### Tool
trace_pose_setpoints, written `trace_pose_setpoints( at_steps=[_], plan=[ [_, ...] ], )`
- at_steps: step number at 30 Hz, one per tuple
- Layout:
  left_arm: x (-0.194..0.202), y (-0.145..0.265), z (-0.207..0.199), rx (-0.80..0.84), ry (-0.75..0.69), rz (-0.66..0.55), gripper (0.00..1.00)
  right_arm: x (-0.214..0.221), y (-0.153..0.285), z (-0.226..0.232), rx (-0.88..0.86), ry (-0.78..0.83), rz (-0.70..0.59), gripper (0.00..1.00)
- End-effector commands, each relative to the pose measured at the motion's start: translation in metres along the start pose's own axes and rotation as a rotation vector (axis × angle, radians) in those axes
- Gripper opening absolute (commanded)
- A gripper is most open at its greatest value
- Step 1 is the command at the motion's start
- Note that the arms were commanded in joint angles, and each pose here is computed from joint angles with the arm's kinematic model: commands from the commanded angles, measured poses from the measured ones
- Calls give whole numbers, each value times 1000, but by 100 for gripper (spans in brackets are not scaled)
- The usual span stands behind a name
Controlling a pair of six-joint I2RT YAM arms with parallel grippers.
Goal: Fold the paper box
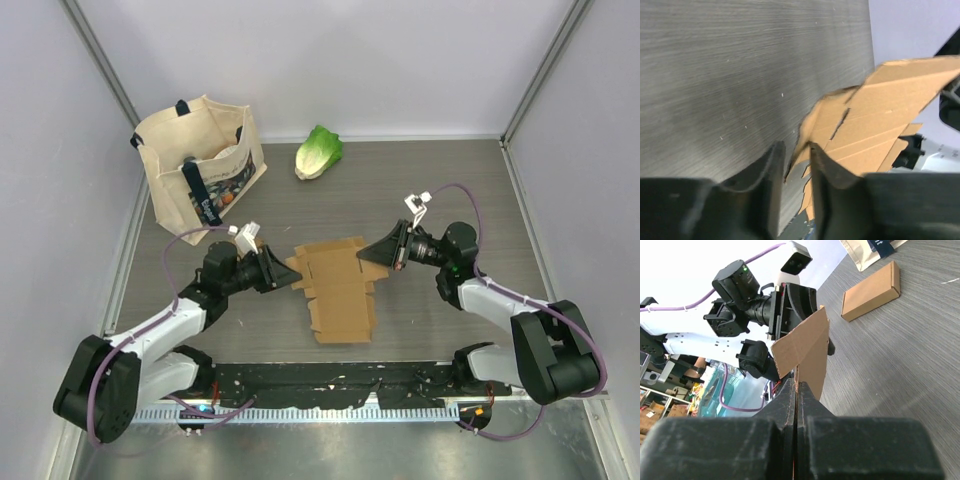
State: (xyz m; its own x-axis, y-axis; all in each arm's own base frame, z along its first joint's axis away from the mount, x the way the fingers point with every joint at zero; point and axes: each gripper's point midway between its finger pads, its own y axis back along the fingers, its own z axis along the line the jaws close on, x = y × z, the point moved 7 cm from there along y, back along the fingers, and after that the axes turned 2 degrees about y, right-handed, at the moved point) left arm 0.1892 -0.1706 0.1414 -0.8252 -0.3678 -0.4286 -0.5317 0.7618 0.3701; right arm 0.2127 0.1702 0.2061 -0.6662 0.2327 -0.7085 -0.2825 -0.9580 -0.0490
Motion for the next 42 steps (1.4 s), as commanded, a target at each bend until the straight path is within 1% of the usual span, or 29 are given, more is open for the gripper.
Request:
trace_pose_setpoints(
  at_steps=[1,2,3,4,5,6,7,9,10,11,12,13,14,15,16,17,18,19,20,22,23,25,29,33,35,38,39,40,42],
  plan=[
    [-16,0,-30,172,-109,-41,22,-5,0,-1,38,78,-27,11],
    [-17,1,-29,159,-125,-42,8,0,0,-8,110,13,16,20],
    [-16,3,-28,129,-132,-30,3,-3,0,-11,158,113,27,26],
    [-17,3,-25,107,-179,-33,1,-3,-2,-13,219,130,47,39],
    [-17,4,-23,90,-186,-30,0,-4,-6,-12,316,126,102,46],
    [-15,5,-20,65,-187,-20,0,-8,-7,-15,383,222,139,54],
    [-14,6,-20,65,-192,-15,0,-12,-7,-18,449,250,168,66],
    [-12,5,-19,68,-192,-5,0,-31,-9,-17,545,278,213,72],
    [-10,3,-19,66,-188,7,0,-35,-10,-27,588,308,259,74],
    [-8,2,-19,71,-187,19,0,-53,-13,-23,619,327,277,74],
    [-5,1,-20,77,-188,34,0,-58,-17,-22,604,347,309,75],
    [-3,-1,-20,76,-183,49,0,-52,-21,-30,558,354,405,75],
    [-1,-1,-20,86,-182,62,0,-67,-31,-21,474,399,419,75],
    [0,-2,-22,97,-185,68,0,-67,-39,-14,370,401,457,75],
    [1,-3,-22,98,-181,74,0,-62,-37,-17,331,397,538,75],
    [2,-3,-22,104,-181,82,0,-73,-50,-20,279,400,563,76],
    [2,-3,-24,110,-183,85,0,-71,-57,-16,164,364,588,76],
    [3,-4,-24,110,-183,88,0,-63,-54,-13,125,290,656,76],
    [3,-4,-25,115,-187,92,0,-68,-64,-22,47,313,688,76],
    [4,-3,-25,118,-189,95,0,-59,-63,-19,-43,226,741,75],
    [5,-3,-25,120,-191,91,0,-59,-66,-24,-76,248,746,75],
    [7,-3,-26,126,-195,96,0,-48,-69,-33,-116,177,767,73],
    [5,-4,-27,130,-196,96,0,-27,-74,-32,-225,127,793,71],
    [4,-5,-29,142,-197,102,0,-12,-79,-39,-240,106,808,69],
    [5,-5,-29,144,-195,106,0,-9,-81,-44,-224,131,807,68],
    [6,-4,-28,143,-194,107,0,-13,-86,-55,-97,171,767,65],
    [7,-4,-28,143,-194,109,0,-15,-86,-61,-13,220,759,64],
    [7,-4,-28,143,-194,109,0,-23,-92,-64,16,272,705,64],
    [7,-4,-28,142,-193,111,0,-22,-87,-64,67,311,687,64]
  ],
)
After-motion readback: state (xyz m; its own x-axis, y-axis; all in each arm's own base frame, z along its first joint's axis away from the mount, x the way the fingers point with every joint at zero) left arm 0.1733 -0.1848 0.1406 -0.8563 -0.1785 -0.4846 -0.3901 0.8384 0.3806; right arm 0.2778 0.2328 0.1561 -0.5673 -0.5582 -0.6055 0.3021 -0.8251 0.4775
